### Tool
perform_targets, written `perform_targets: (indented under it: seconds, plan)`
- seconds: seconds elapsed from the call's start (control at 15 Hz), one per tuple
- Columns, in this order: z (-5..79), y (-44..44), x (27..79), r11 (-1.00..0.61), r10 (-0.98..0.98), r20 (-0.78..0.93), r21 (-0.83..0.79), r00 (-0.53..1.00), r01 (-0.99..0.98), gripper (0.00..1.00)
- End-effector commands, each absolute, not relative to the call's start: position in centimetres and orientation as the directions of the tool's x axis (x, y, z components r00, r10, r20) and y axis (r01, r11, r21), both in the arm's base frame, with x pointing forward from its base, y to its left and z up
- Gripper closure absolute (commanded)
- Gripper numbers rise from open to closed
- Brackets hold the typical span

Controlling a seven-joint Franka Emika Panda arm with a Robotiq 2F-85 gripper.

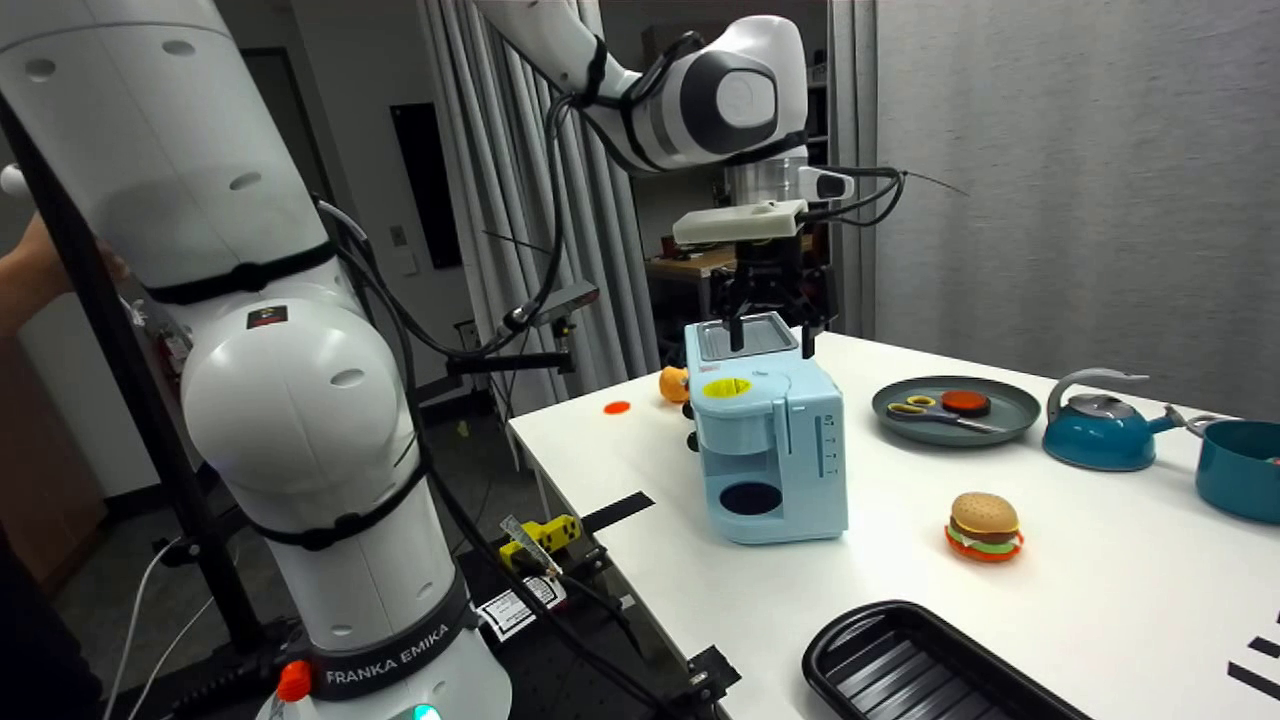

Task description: Press the button on the right side of the breakfast station to open the chamber on the right

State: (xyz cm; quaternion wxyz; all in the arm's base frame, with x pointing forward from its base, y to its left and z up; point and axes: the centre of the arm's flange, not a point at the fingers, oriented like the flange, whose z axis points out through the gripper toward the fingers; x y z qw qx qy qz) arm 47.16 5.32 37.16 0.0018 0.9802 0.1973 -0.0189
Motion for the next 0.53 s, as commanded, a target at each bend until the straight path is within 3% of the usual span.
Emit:
perform_targets:
  seconds: [0.0, 0.47]
  plan:
    - [36.3, 6.4, 49.9, -0.915, 0.403, -0.079, -0.006, 0.912, 0.404, 0.00]
    - [34.7, 8.2, 51.9, -0.900, 0.434, -0.112, -0.019, 0.894, 0.435, 0.00]
